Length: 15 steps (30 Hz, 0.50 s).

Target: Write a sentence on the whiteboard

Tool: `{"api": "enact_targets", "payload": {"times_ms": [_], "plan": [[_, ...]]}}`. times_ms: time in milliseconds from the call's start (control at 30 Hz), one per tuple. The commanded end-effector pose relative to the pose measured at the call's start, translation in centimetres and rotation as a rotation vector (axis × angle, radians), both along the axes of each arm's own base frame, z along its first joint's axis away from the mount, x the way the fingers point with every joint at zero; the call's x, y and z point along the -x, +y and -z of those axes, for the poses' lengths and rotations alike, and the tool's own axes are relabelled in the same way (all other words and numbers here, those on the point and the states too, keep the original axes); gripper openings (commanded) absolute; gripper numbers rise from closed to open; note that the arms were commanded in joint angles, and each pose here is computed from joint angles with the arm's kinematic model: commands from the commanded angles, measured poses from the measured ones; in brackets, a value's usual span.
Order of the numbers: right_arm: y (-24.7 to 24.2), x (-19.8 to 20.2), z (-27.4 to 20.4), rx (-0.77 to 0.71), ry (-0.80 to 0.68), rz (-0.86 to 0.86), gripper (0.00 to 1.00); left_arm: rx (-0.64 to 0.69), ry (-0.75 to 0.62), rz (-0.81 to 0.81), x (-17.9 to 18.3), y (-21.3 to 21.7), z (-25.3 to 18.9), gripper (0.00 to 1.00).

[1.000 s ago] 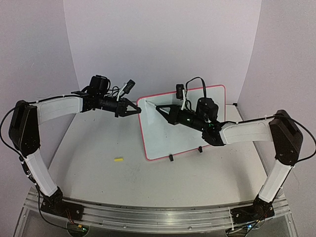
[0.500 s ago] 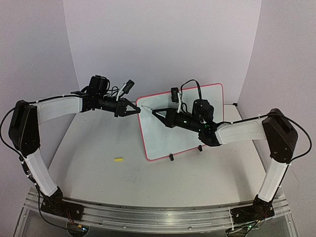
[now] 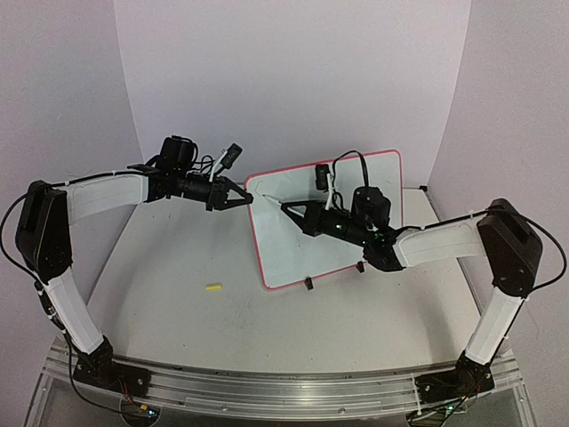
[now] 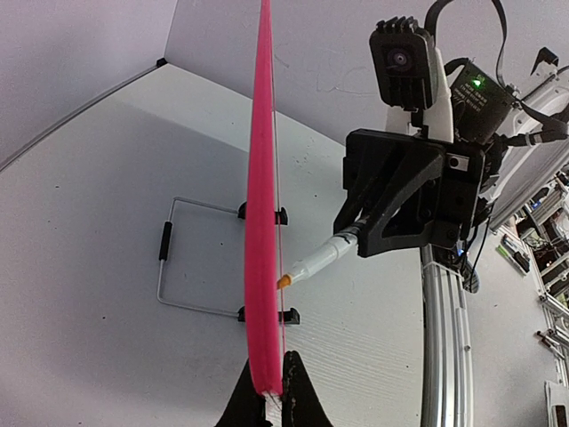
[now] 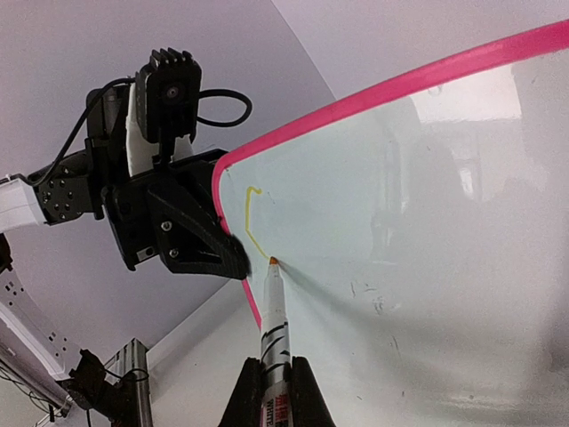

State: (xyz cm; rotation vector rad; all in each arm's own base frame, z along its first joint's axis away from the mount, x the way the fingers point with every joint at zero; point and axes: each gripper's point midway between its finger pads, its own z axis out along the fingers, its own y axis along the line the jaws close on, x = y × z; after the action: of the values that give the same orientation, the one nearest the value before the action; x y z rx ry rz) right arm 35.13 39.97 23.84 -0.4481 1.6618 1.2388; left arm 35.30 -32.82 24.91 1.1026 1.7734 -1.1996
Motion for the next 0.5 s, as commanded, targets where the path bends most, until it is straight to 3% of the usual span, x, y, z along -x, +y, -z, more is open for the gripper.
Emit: {"api": "enact_targets", "payload": {"times_ms": [0,467], "plan": [[-1.6,-1.1,-1.8,-0.023,-0.045,0.099,0.0,0.001,-0.054,0.014,0.6,0.2,-0.9,0.0],[-1.9,-0.4,0.7,0.009,0.005,0.08,0.0,0.003,-0.058,0.012,0.6,0.2,-1.0,0.0]]}}
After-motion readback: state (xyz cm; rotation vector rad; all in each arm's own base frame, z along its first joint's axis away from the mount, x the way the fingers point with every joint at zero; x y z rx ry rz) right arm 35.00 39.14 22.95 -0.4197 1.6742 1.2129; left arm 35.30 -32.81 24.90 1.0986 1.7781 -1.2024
